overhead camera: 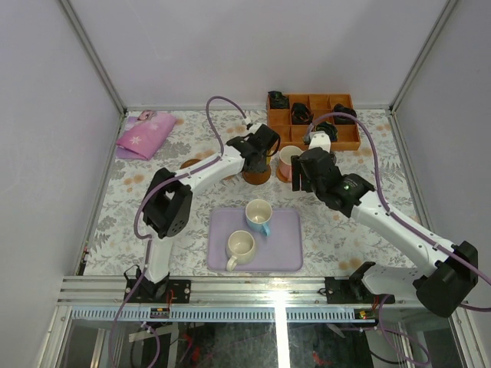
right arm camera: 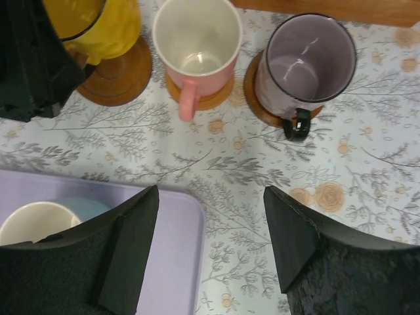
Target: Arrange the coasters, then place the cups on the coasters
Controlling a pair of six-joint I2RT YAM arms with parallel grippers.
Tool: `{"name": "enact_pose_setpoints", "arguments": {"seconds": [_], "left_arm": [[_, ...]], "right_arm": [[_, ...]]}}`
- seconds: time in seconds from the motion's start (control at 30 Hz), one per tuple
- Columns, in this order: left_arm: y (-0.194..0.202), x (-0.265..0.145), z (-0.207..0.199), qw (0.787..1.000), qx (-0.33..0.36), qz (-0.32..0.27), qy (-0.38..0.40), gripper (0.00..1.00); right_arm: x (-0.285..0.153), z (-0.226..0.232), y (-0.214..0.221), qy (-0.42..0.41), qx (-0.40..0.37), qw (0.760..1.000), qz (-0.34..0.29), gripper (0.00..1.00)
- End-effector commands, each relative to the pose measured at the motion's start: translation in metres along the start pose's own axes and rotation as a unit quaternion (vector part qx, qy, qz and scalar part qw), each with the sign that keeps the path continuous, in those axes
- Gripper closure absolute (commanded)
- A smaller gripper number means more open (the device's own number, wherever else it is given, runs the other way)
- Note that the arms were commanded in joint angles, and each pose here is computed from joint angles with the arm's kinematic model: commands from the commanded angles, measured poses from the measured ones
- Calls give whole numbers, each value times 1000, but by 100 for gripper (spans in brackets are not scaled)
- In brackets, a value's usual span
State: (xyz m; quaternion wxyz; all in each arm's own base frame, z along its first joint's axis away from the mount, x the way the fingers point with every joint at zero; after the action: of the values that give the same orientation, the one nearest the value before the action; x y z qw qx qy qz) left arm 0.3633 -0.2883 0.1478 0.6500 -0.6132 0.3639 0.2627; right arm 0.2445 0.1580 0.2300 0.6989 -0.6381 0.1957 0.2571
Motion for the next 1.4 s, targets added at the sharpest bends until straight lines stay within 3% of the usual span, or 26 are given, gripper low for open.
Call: {"name": "enact_pose_setpoints", "arguments": {"seconds": [0.0,0.37,1.37], "left_arm": [[-13,-8,0,998,-51,-9,-24,100],[12,-3,-1,995,-79,44,-40,100],[3,14,-13,997,-65,43,-19,100]], "right_arm": [[-7,-18,-23,46,-1,998,-51,27],[-12,-38,-27,62,-5,995,-74,25],[-7,-39,-17,65,0,996,-61,25]]}}
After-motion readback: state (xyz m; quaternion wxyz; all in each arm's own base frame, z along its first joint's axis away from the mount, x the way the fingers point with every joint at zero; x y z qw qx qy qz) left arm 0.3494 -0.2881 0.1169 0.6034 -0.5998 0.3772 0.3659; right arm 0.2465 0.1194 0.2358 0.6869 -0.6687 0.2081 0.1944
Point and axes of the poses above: each gripper's point midway between its finger pads, its own x axis out along the fingers, its own z axis along the line the jaws close on, y = z × x, the point moved 6 cm from there along -x, back along the fingers, and after that the axes turned 7 degrees about x, right-handed, at the moved point
